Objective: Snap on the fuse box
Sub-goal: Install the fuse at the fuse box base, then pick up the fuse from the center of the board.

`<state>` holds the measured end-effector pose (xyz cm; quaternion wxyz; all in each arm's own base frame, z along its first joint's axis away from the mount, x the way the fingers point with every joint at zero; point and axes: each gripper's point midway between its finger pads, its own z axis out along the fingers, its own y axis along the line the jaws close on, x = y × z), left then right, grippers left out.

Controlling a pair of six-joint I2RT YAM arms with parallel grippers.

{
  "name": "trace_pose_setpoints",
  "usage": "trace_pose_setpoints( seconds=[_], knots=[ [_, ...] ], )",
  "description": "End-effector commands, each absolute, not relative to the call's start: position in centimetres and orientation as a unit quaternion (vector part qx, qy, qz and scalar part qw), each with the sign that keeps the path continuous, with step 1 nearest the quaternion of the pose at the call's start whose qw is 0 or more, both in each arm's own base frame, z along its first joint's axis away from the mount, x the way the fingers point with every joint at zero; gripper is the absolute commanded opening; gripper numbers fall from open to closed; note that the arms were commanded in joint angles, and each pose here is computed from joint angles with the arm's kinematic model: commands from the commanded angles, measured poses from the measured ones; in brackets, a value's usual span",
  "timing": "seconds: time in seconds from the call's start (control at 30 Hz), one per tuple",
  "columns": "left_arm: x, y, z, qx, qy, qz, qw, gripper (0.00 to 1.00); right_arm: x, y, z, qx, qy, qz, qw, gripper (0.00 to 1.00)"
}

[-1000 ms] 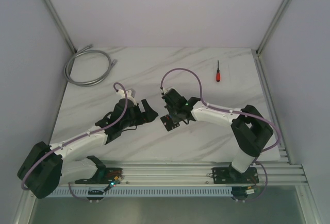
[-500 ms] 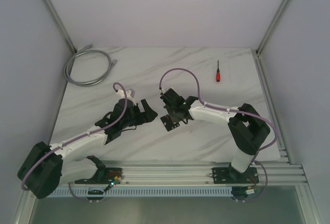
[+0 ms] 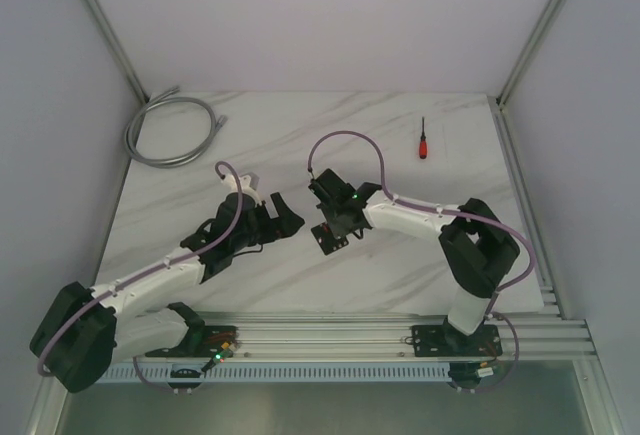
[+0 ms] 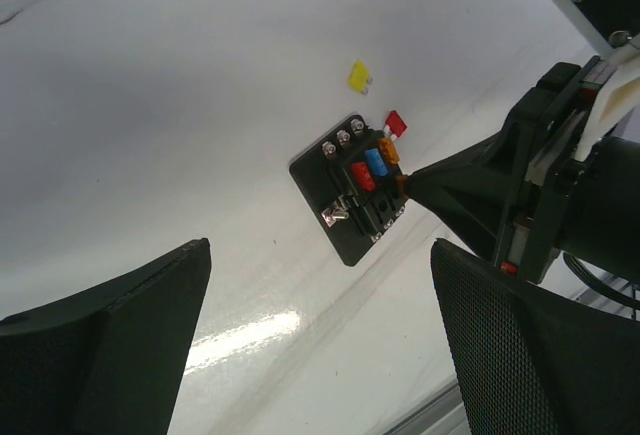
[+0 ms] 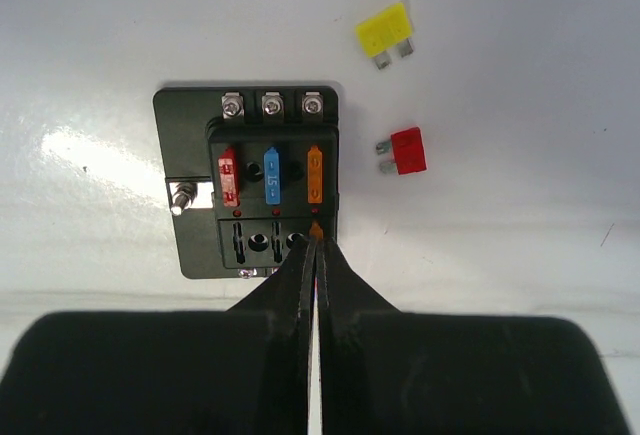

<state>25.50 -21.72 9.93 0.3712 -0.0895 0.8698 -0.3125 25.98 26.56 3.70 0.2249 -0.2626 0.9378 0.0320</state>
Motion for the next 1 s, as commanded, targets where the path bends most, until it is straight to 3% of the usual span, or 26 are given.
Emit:
trace_pose_setpoints(
  seconds=[0.0, 0.23, 0.33, 0.73, 0.97],
  knots=[
    [25.3, -21.3, 10.1, -0.098, 0.869, -0.313, 0.372, 1.0, 20.7, 24.1, -0.7, -0.258, 0.961, 0.009, 0.099, 0.0],
    [25.3, -21.2, 10.5, -0.099, 0.866, -0.315, 0.376, 1.0, 23.5, 26.5, 4.6, -0.239, 0.952, 0.039, 0.185, 0.18],
    [25.2, -21.1, 10.6, -0.1, 0.865, -0.314, 0.378, 1.0, 25.1, 26.3, 7.3, -0.219, 0.946, 0.033, 0.236, 0.31],
    [25.2, -20.9, 10.5, -0.101, 0.866, -0.311, 0.379, 1.0, 31.5, 23.0, 6.7, -0.113, 0.95, 0.0, 0.29, 0.48],
    [25.3, -20.9, 10.4, -0.102, 0.866, -0.309, 0.378, 1.0, 32.7, 24.3, 4.5, -0.117, 0.951, 0.002, 0.285, 0.5]
  ],
)
